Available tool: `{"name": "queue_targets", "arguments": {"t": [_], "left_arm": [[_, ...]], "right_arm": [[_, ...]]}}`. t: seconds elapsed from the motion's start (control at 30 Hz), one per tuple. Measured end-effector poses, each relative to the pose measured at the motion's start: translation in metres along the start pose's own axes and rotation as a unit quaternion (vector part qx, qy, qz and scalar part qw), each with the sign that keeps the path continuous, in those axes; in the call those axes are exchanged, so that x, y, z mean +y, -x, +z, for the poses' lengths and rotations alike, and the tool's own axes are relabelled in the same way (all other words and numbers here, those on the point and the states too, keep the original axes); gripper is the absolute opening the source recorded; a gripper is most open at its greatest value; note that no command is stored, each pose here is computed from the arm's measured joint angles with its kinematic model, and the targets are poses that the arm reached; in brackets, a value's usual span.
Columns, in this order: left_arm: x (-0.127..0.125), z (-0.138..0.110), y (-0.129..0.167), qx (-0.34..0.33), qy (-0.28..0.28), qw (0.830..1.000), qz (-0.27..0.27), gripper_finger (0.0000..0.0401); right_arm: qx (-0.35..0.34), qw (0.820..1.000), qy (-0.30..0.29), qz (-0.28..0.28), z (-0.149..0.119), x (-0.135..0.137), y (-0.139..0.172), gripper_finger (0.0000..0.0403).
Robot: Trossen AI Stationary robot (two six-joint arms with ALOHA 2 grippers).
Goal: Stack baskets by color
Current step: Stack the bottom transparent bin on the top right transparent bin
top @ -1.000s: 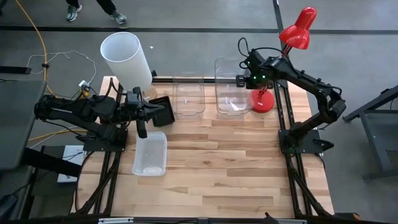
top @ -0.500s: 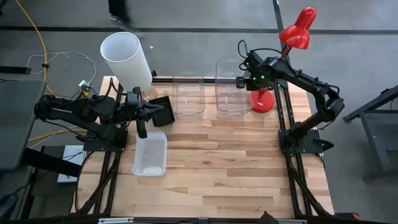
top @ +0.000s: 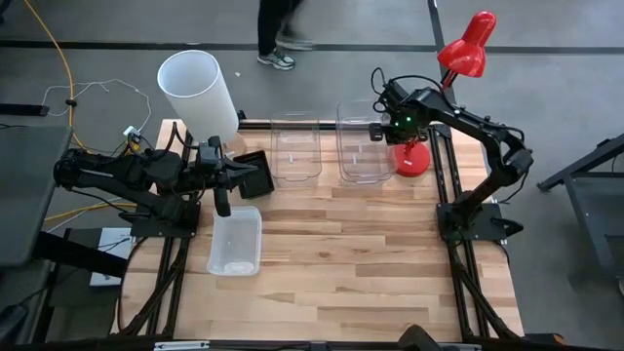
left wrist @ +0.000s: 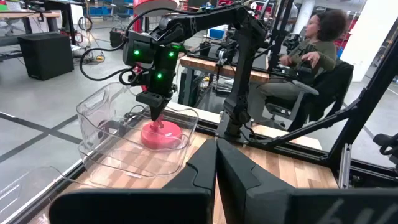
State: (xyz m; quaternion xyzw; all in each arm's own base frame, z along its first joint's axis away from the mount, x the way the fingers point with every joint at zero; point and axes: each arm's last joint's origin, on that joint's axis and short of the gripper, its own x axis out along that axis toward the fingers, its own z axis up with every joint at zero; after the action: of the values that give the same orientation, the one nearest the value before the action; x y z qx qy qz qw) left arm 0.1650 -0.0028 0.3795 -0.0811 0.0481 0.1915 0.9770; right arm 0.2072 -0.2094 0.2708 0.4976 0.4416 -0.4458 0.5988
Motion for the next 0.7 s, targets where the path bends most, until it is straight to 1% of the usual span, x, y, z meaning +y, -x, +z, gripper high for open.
{"name": "queue_targets", "arguments": {"t": [0.1, 0.27, 0.43, 0.53, 0.7], "left_arm": [[0.0001, 0.0, 0.0, 0.0, 0.0, 1.0, 0.002, 0.0], [0.0003, 0.0001, 0.0, -0.001, 0.0, 1.0, 0.006, 0.0], [0.0003, 0.0001, 0.0, -0.001, 0.0, 1.0, 0.006, 0.0], [0.0003, 0.0001, 0.0, -0.001, 0.0, 1.0, 0.006, 0.0], [0.0003, 0.0001, 0.0, -0.001, 0.0, 1.0, 0.006, 0.0]], "right_arm": [[0.001, 1.0, 0.003, 0.001, 0.0005, -0.0007, 0.0001, 0.0], [0.011, 1.0, 0.003, 0.02, 0.0009, 0.0001, 0.0002, 0.0], [0.011, 1.0, 0.005, 0.02, 0.0009, 0.0001, 0.0001, 0.0006], [0.012, 1.0, 0.009, 0.02, 0.0009, 0.0001, 0.0001, 0.0034], [0.014, 1.0, 0.018, 0.021, 0.0004, 0.0, 0.0003, 0.0119]]}}
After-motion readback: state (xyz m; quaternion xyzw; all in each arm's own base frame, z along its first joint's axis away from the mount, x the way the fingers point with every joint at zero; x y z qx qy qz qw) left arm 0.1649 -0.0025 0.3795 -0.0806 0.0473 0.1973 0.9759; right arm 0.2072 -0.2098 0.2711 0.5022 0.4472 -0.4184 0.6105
